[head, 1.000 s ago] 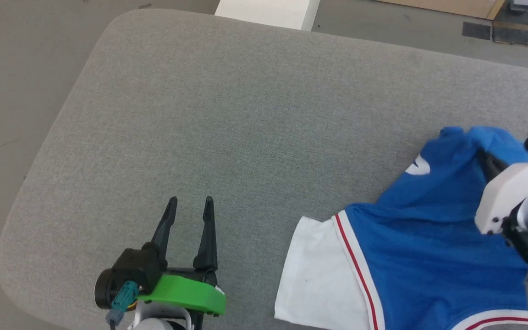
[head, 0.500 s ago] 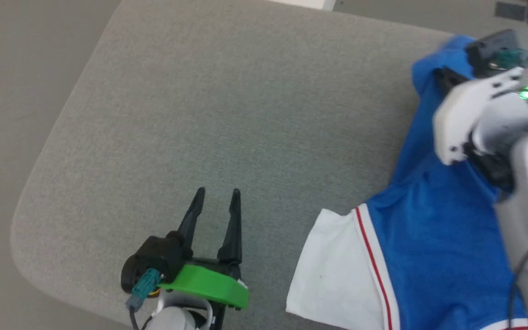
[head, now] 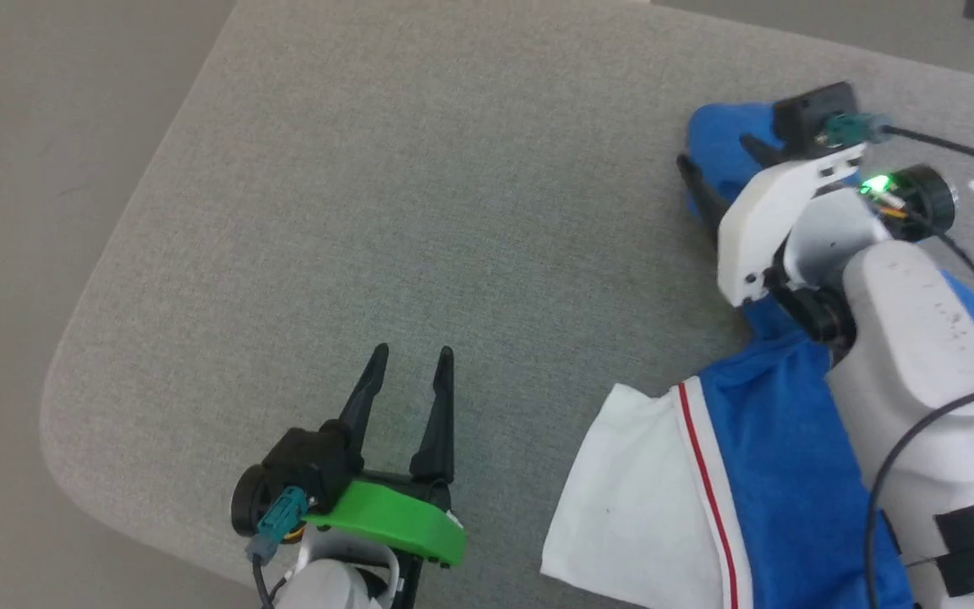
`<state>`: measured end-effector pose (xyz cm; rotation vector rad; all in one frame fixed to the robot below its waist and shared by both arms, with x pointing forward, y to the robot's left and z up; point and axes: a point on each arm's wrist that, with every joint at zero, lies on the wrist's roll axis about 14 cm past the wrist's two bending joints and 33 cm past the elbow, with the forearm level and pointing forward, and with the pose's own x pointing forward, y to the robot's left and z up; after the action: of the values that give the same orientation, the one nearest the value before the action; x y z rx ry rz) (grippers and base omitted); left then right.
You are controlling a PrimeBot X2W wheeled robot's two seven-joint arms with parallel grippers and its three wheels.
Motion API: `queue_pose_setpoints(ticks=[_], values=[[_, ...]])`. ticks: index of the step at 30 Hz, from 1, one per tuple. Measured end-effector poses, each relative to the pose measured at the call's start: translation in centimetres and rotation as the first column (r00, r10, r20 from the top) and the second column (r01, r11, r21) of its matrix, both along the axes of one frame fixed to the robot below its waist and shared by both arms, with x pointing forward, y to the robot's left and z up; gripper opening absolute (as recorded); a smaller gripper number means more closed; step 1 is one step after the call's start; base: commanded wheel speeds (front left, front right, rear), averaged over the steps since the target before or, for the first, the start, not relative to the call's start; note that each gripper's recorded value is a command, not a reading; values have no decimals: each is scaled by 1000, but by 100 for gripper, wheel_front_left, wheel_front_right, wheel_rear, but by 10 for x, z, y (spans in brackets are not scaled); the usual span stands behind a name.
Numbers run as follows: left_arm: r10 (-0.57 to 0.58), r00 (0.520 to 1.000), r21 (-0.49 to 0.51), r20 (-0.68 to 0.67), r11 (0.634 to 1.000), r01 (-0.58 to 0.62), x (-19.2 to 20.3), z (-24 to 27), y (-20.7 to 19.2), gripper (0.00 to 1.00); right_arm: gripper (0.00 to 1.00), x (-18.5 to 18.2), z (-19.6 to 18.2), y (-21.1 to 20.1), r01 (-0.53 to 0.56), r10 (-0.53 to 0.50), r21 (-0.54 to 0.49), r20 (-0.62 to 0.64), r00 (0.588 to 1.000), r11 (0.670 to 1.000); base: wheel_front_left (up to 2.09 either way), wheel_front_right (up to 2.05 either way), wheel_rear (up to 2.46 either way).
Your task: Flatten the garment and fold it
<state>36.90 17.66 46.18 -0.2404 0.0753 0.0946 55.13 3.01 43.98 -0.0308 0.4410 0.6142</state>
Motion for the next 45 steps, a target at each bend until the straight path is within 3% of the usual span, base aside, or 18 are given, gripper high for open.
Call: queue_pose_setpoints(ticks=[6, 7, 9, 15, 19, 26, 34, 35, 37, 45], values=[[3, 1000, 16, 14, 1000, -3, -6, 4, 2, 100, 100, 8, 60, -58, 135, -157, 145, 152, 976, 980, 0, 0, 0], [-15, 1000, 33, 26, 999, 14, -7, 7, -1, 100, 100, -6, 72, -109, 238, -272, 177, 199, 942, 955, 0, 0, 0], [-27, 999, 38, 35, 999, 25, -8, 9, -4, 100, 100, -22, 76, -143, 315, -354, 196, 221, 908, 929, 0, 0, 0], [-72, 996, 36, 52, 997, 71, -8, 13, -15, 100, 100, -88, 84, -224, 528, -580, 245, 273, 767, 813, 0, 0, 0], [-96, 993, 36, 68, 995, 94, -7, 17, -21, 100, 100, -135, 85, -273, 633, -672, 231, 321, 667, 739, 0, 0, 0], [-106, 993, 45, 44, 994, 105, -16, 10, -24, 100, 100, -197, 32, -305, 732, -777, 259, 184, 603, 630, 0, 0, 0], [-170, 984, 90, 50, 982, 165, -11, 16, -36, 100, 100, -206, 30, -304, 734, -792, 299, 184, 583, 610, 0, 0, 0], [-280, 958, 158, 56, 950, 268, 14, 39, -55, 100, 100, -202, 33, -304, 730, -791, 307, 192, 582, 611, 0, 0, 0], [-346, 938, 180, 29, 925, 336, 26, 46, -68, 100, 100, -201, 31, -303, 731, -790, 303, 188, 583, 612, 0, 0, 0], [-501, 811, 116, -301, 825, 553, 30, 0, -108, 100, 100, -192, 21, -296, 726, -782, 297, 162, 602, 621, 0, 0, 0]])
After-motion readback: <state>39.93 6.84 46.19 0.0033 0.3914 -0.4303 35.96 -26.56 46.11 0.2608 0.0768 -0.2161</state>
